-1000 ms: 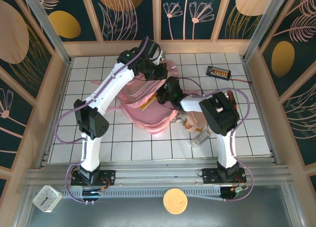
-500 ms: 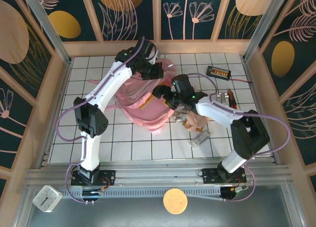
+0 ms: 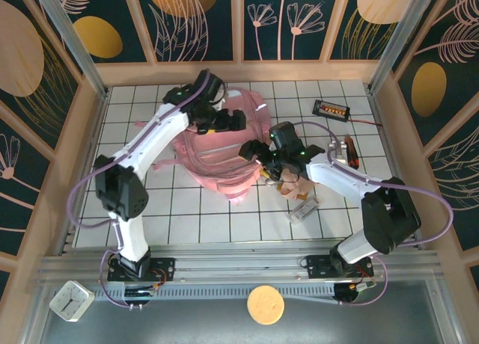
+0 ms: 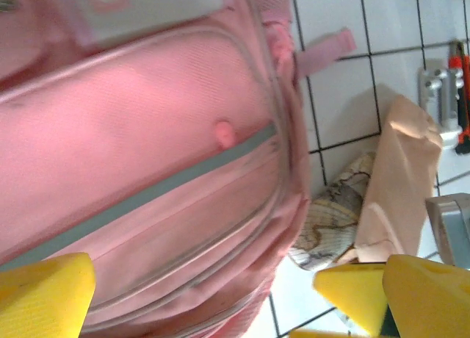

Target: Pack books, pencil case, and school supplies into a backpack

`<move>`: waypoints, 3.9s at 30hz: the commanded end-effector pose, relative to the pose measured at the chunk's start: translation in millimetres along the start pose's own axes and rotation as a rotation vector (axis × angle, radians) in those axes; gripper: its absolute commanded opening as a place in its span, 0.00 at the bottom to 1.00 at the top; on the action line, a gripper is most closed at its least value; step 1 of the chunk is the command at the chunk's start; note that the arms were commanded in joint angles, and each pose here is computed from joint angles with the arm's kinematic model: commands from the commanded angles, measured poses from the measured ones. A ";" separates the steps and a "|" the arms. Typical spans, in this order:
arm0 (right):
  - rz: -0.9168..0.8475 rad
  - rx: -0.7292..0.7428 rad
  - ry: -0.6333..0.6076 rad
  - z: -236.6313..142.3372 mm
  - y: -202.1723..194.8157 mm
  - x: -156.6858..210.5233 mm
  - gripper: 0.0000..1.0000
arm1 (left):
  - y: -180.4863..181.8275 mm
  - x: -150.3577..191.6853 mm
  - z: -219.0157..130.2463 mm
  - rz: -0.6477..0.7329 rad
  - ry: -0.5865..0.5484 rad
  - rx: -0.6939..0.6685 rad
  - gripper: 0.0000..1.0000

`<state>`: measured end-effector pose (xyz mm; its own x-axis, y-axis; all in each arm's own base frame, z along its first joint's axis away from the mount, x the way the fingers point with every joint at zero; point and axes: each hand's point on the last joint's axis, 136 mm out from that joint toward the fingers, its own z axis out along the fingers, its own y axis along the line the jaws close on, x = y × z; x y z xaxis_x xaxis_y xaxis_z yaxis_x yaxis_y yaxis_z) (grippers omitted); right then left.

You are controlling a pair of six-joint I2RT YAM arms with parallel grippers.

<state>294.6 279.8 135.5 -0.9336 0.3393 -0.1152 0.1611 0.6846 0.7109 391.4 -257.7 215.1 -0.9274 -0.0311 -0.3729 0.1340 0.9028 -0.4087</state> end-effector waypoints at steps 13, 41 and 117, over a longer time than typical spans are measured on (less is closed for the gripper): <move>0.019 0.064 0.176 50.9 -11.6 5.5 0.94 | 218.0 -34.7 8.6 -0.274 -0.193 -0.311 0.99; -0.007 0.040 -0.054 49.8 -16.3 -172.6 0.11 | 234.6 -12.4 55.8 -0.530 -0.185 -0.063 0.00; -0.288 -0.550 -0.136 43.0 168.3 -14.3 0.28 | 40.6 -25.7 -91.3 -0.983 -0.430 0.608 0.00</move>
<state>331.3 420.6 207.5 -0.8937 0.2383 -0.3801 -0.2843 0.3546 0.8908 388.5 -162.6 233.0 -0.4773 -0.8723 0.1062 -0.4407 0.1331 -0.8877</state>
